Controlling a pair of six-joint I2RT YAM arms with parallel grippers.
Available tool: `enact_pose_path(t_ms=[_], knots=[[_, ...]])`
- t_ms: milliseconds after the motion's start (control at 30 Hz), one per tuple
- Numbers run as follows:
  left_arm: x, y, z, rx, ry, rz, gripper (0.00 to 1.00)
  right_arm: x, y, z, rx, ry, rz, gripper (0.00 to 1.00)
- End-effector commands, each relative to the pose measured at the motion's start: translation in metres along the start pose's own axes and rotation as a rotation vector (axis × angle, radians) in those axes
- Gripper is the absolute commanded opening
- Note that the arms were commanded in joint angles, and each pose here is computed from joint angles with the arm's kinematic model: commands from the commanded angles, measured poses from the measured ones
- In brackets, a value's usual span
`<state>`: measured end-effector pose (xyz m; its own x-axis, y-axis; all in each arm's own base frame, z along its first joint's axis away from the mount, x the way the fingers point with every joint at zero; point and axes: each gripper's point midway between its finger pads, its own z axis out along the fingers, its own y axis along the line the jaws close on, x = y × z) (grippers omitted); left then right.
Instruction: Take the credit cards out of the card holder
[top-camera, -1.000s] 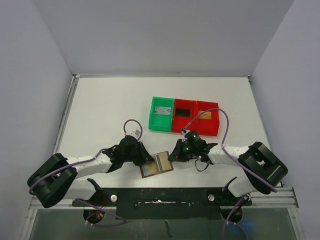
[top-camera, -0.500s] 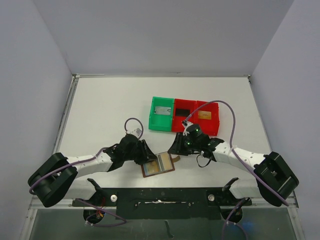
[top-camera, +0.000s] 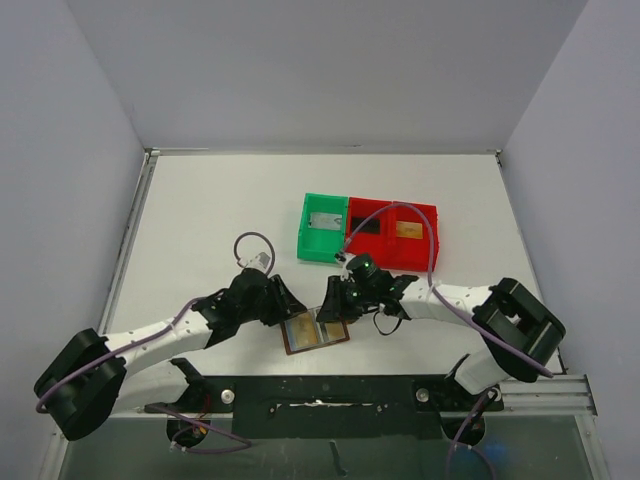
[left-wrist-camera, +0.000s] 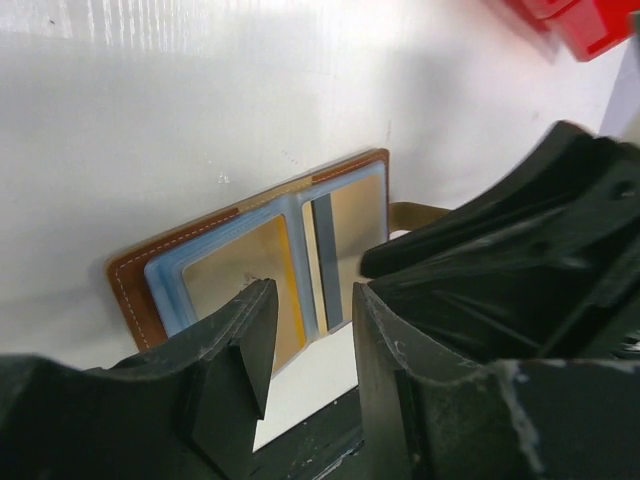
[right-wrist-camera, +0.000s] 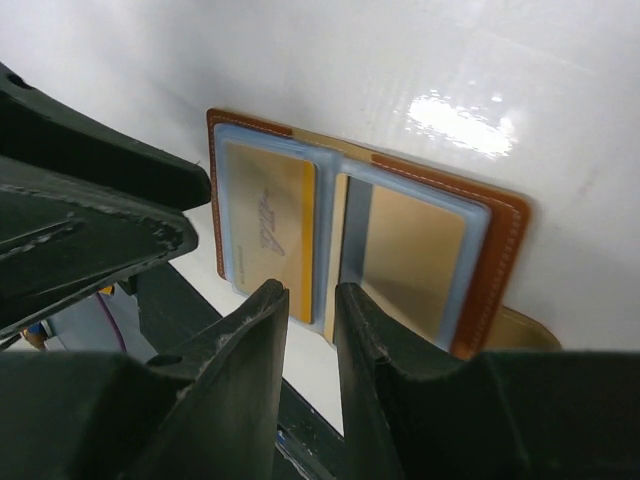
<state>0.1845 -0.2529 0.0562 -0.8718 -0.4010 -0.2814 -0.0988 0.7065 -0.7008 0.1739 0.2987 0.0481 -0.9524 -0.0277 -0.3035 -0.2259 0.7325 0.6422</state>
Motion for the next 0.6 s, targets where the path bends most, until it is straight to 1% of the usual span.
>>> enact_pose_path(t_ms=[0, 167, 367, 467, 567], knots=[[-0.007, 0.006, -0.009, -0.006, -0.053, -0.023, 0.36, -0.016, 0.041, 0.012, -0.125, -0.024, -0.051, 0.27], [0.003, 0.002, -0.006, 0.054, -0.009, -0.03, 0.36, -0.007, 0.028, 0.026, -0.073, 0.02, -0.019, 0.28], [0.012, 0.015, 0.003, -0.013, 0.044, 0.001, 0.35, 0.005, 0.013, 0.033, -0.033, 0.052, 0.009, 0.28], [0.014, 0.016, 0.006, -0.025, 0.058, 0.013, 0.31, 0.008, 0.011, 0.034, -0.039, 0.057, 0.015, 0.27], [0.014, 0.021, 0.007, -0.058, 0.064, 0.023, 0.25, 0.009, 0.013, 0.034, -0.054, 0.053, 0.019, 0.23]])
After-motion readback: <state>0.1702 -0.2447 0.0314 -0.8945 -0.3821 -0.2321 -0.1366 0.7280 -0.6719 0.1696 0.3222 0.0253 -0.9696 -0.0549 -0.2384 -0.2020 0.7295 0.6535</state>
